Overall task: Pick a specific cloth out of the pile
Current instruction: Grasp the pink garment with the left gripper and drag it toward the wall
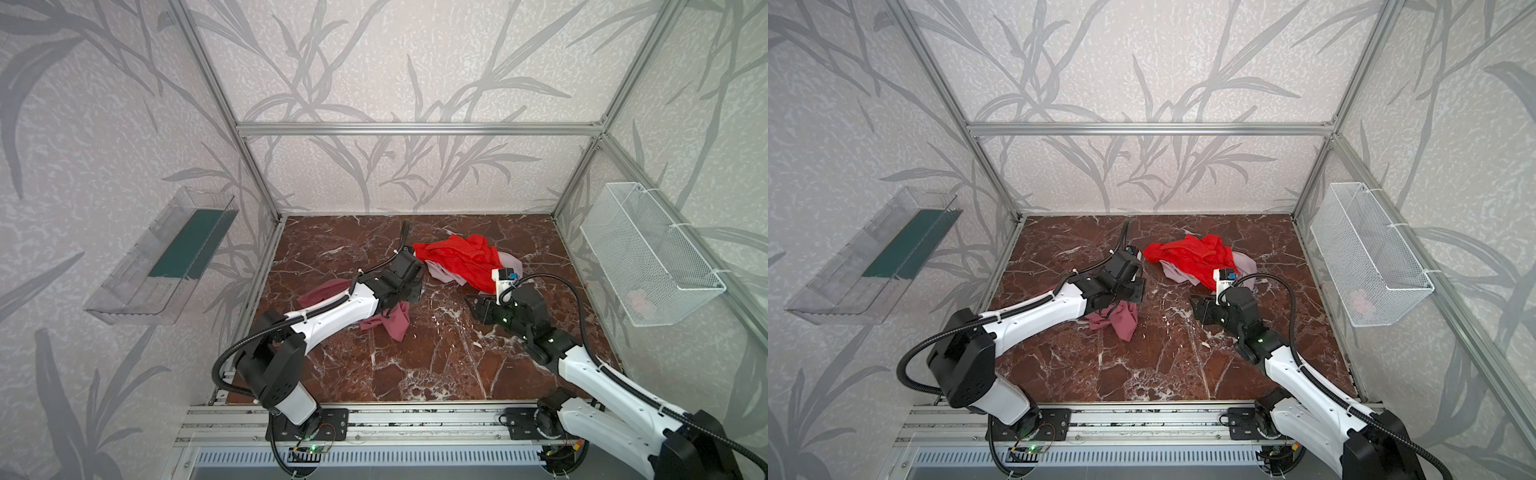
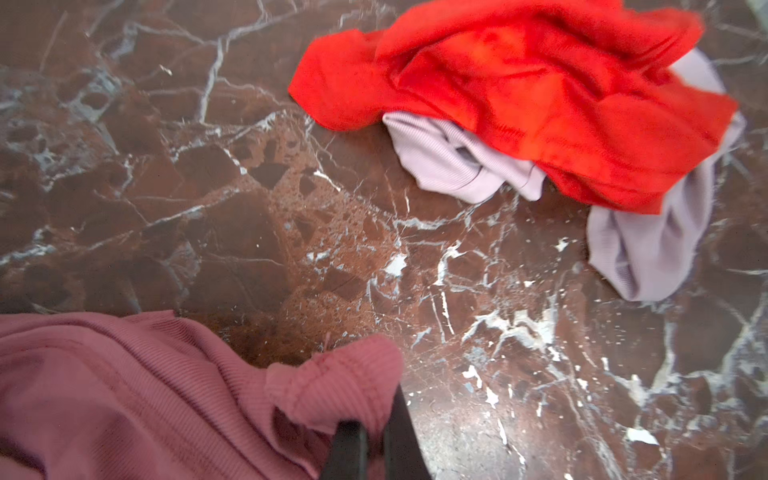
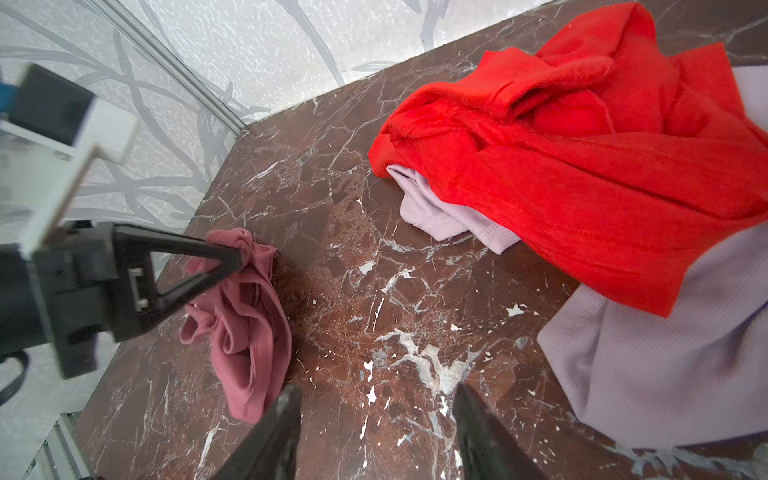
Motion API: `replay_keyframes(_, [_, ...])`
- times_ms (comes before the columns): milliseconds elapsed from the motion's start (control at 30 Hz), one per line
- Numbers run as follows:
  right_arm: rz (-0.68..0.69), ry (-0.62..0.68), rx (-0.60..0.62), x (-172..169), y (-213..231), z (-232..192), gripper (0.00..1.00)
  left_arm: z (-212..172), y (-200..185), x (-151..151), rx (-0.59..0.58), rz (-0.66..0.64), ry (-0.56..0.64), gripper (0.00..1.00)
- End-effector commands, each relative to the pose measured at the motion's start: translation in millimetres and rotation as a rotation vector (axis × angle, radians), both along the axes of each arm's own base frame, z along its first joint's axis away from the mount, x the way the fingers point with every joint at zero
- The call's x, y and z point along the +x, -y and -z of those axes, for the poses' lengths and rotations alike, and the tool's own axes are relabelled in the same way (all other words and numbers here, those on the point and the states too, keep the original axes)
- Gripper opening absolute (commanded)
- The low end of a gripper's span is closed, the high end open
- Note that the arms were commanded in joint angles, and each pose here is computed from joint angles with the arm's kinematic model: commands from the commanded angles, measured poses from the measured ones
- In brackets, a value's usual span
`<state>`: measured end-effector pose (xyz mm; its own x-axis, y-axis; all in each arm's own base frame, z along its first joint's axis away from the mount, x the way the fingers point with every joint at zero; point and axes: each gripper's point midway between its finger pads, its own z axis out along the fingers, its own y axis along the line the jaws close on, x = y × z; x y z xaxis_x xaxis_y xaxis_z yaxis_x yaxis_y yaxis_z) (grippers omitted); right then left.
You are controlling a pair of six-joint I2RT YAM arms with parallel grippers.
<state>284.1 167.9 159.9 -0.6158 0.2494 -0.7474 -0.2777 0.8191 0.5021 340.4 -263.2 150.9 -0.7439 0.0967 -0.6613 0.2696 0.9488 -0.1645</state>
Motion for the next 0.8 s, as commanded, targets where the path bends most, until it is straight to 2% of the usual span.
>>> replay_keyframes(0, [0.013, 0.026, 0.024, 3.0, 1.3, -5.7, 0.59, -25.8, 1.8, -3.7, -0.066, 0.004, 0.042, 0.0])
replay_keyframes(233, [0.011, 0.025, 0.044, 1.0, 0.4, -7.3, 0.59, -67.4, -13.5, -12.6, -0.09, 0.004, 0.12, 0.0])
replay_keyframes(400, [0.007, 0.032, 0.059, -0.2, -0.3, -10.3, 0.59, -80.5, -51.0, -13.3, -0.046, -0.072, 0.149, 0.0])
replay_keyframes(600, [0.0, 0.029, 0.076, -0.6, -2.3, -10.3, 0.59, -90.8, -104.7, -10.2, -0.091, -0.187, 0.156, 0.0])
replay_keyframes(767, [-0.007, 0.026, 0.091, 0.9, -5.4, -10.6, 0.59, -99.0, -151.8, -4.5, -0.075, -0.298, 0.181, 0.0])
